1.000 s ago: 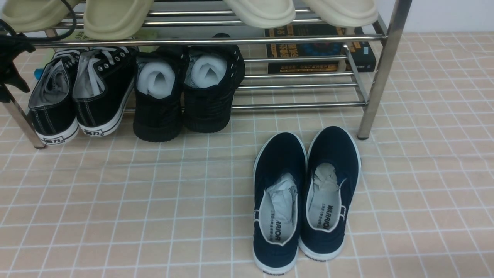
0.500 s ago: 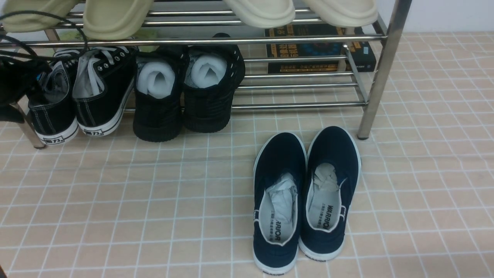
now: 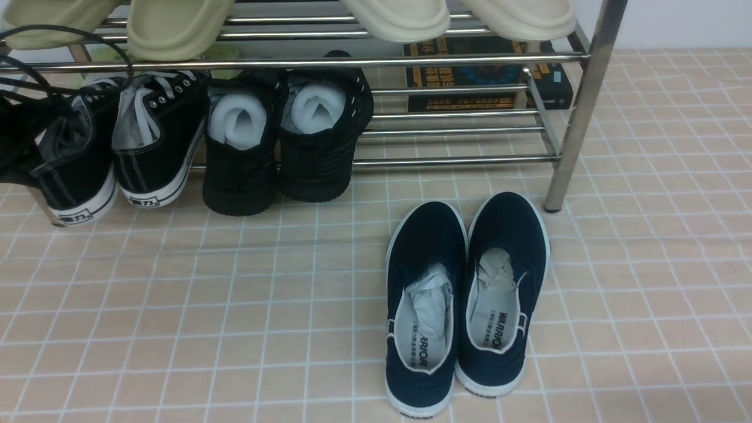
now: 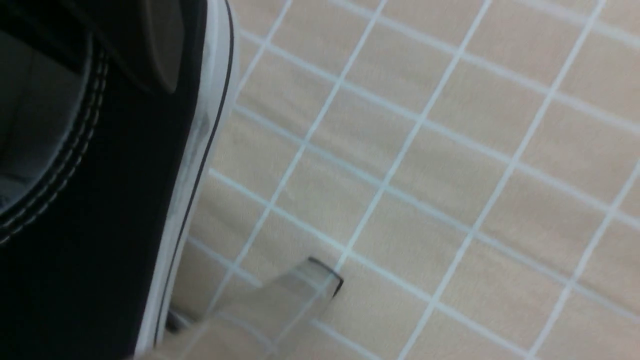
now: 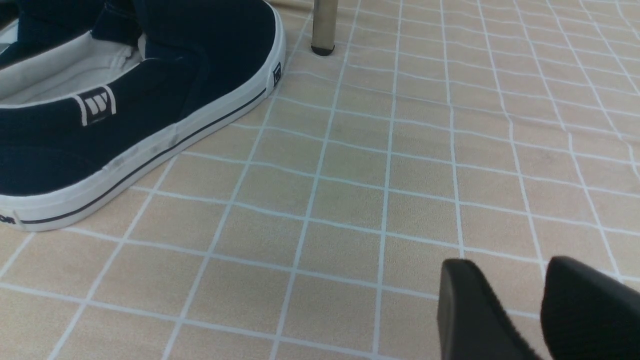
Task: Take the shoes off the shelf from the light coffee tablecloth by hand.
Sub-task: 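Set the held shoe down on the floor in front of the rack with the left gripper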
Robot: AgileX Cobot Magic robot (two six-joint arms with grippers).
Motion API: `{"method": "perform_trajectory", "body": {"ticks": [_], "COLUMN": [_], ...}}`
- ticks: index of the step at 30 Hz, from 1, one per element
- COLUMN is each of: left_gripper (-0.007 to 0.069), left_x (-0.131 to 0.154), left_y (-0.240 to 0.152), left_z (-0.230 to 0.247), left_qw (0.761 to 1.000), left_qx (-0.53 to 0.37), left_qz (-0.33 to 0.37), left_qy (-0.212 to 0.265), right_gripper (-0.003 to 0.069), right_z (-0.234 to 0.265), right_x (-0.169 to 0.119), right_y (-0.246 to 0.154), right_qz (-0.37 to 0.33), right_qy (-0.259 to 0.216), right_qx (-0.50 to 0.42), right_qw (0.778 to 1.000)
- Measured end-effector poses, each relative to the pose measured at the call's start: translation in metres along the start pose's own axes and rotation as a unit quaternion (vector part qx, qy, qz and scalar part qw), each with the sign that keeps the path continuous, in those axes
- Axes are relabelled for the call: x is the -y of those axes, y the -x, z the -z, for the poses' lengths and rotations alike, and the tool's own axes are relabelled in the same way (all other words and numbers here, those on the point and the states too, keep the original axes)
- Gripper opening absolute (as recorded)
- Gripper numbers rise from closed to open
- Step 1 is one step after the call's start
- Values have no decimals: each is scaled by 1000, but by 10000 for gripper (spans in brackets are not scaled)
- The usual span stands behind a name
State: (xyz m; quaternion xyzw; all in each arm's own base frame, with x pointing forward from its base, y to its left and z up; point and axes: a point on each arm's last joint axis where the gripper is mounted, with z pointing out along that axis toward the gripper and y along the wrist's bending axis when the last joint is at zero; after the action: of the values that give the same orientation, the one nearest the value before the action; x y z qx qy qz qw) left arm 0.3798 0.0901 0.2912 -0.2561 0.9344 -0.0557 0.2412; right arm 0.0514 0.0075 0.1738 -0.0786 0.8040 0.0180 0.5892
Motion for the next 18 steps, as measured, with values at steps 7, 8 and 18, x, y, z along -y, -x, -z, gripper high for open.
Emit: {"method": "perform_trajectory", "body": {"ticks": [7, 8, 18], "left_gripper": [21, 21, 24], "left_x": [-4, -6, -18], "left_y": [-16, -19, -43], "left_z": [75, 85, 152], "left_qw": [999, 998, 992], "left_qx": [13, 11, 45], "left_qz": [-30, -35, -52], "left_qy": [35, 45, 102], "right_gripper": [239, 239, 239], "right_z": [0, 0, 0], "right_x": [0, 0, 0], "right_y": [0, 0, 0], "right_qz": [0, 0, 0], "right_qy": [0, 0, 0], "right_qx": [0, 0, 0], "right_qw": [1000, 1000, 1000]}}
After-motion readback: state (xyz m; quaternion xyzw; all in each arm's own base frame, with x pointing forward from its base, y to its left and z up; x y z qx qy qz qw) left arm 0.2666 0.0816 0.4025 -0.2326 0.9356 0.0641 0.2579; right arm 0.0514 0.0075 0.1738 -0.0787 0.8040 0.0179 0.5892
